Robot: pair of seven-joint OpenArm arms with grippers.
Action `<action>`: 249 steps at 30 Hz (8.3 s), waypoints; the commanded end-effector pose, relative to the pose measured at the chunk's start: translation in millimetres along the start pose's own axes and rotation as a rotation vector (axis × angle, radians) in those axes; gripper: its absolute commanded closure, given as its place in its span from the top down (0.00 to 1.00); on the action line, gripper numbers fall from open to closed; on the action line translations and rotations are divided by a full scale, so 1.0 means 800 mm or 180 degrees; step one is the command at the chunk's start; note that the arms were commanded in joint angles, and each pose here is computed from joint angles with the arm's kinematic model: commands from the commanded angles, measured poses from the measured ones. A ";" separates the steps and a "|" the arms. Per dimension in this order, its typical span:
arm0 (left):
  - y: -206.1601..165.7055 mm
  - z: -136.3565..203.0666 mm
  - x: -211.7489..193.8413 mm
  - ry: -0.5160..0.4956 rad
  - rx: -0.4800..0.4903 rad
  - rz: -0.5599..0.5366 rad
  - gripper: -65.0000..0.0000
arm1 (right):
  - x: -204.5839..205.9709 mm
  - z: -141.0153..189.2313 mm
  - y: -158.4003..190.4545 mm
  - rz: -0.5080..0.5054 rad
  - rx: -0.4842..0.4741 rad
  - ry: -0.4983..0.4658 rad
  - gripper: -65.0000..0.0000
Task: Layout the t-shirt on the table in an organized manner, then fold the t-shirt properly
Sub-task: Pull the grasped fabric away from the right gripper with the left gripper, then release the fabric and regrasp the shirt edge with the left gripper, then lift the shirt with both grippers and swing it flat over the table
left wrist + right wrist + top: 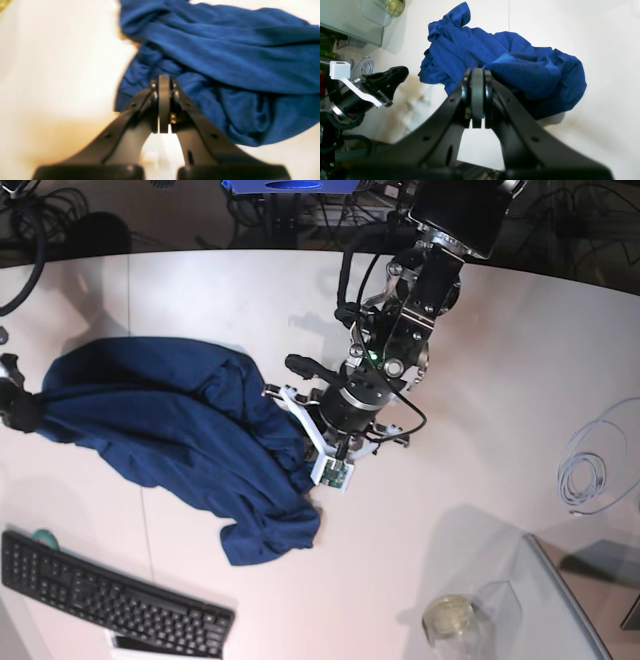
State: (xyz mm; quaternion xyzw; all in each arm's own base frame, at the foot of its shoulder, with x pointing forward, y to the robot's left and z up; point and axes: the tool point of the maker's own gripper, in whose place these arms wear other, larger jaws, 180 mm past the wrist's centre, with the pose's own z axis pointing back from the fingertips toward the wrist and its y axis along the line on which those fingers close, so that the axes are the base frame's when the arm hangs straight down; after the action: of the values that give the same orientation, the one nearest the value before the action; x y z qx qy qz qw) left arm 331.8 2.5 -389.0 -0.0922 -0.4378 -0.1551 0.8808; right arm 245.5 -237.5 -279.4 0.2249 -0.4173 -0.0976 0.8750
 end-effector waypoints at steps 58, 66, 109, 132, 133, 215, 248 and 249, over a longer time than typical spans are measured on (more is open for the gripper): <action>0.064 -0.177 0.074 -0.0193 0.0242 0.0943 0.00 | -0.074 -0.047 0.102 0.0325 0.0821 0.0702 0.00; 0.103 -0.164 0.104 -0.0414 0.0412 0.0932 0.00 | -0.067 -0.044 0.094 0.0411 0.0764 0.0711 0.00; 0.289 0.080 0.168 -0.1280 0.0919 0.1907 0.00 | 0.054 0.078 -0.027 0.0184 -0.0030 -0.0342 0.00; 0.227 -0.016 0.330 -0.1361 0.0445 0.1881 0.00 | 0.268 -0.036 -0.007 0.1050 -0.0272 -0.0480 0.00; 0.223 -0.021 0.322 -0.1309 0.0441 0.1903 0.00 | 0.266 -0.037 -0.007 0.1055 -0.0270 -0.0460 0.00; 0.255 -0.005 0.219 -0.0540 0.0718 0.1644 0.00 | 0.162 -0.125 -0.030 0.1056 -0.0523 0.0197 0.00; 0.261 0.051 -0.027 -0.0210 0.1374 0.1138 0.00 | -0.090 -0.101 -0.089 0.0893 -0.0464 0.0813 0.00; 0.259 0.053 -0.041 -0.0146 0.1394 0.1117 0.00 | -0.096 -0.101 -0.094 0.0870 -0.0493 0.0856 0.00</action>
State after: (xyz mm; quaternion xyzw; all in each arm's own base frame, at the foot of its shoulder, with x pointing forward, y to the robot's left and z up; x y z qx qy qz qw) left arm 327.3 211.8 -429.6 0.0242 -0.3990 0.1104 0.9100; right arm 243.7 -243.9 -431.4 0.1138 -0.2759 0.0159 0.9543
